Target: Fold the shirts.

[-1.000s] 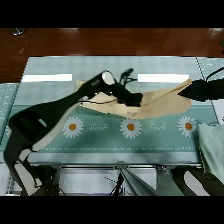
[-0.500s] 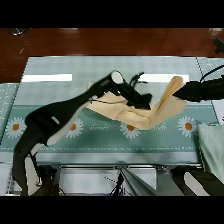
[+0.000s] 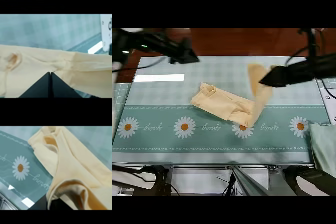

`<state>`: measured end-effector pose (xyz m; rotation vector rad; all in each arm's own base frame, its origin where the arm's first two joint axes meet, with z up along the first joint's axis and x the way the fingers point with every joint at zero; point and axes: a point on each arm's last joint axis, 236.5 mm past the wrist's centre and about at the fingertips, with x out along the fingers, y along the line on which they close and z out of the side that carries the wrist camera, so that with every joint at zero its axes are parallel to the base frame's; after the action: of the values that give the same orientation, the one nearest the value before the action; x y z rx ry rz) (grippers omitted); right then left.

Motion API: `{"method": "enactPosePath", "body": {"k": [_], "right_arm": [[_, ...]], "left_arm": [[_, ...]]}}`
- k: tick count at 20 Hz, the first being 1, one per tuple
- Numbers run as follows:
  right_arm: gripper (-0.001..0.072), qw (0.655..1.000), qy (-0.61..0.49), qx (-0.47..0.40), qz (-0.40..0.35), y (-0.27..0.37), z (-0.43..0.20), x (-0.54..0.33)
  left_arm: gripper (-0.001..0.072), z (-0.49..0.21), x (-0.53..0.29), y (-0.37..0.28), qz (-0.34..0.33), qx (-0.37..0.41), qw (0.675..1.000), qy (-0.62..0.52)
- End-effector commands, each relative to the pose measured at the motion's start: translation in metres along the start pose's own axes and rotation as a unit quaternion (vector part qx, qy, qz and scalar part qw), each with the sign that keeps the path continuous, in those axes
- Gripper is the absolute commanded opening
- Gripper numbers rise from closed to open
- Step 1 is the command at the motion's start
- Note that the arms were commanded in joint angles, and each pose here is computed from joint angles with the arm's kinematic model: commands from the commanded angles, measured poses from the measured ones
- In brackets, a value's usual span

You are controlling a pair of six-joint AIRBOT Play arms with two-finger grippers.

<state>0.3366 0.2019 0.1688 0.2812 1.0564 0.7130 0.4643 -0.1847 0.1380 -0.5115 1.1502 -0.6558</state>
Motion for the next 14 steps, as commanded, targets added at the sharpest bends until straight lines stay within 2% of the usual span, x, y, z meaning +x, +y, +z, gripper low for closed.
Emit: {"method": "enactPosePath", "body": {"k": [1,3,6,10,13,14], "right_arm": [[0.0026,0.999,0.026,-0.032,0.034,0.034,0.026,0.066],[0.0026,0.997,0.042,-0.039,0.046,0.045,0.039,0.111],[0.0027,0.995,0.07,-0.037,0.06,0.052,0.048,0.179],[0.0027,0.991,0.12,-0.01,0.061,0.039,0.025,0.254],[0.0028,0.99,0.108,0.027,0.087,0.049,0.023,0.293],[0.0127,0.989,0.104,0.041,0.101,0.056,0.022,0.303]], "left_arm": [[0.0021,0.003,-0.127,0.04,0.115,0.008,0.985,-0.127],[0.0021,-0.016,-0.17,0.033,0.138,0.016,0.97,-0.2],[0.0021,-0.072,-0.179,0.026,0.15,0.018,0.958,-0.242],[0.0021,-0.148,-0.141,0.051,0.149,-0.018,0.962,-0.229],[0.0021,-0.183,-0.105,0.073,0.133,-0.06,0.971,-0.191],[0.0021,-0.19,-0.095,0.077,0.125,-0.071,0.973,-0.181]]}}
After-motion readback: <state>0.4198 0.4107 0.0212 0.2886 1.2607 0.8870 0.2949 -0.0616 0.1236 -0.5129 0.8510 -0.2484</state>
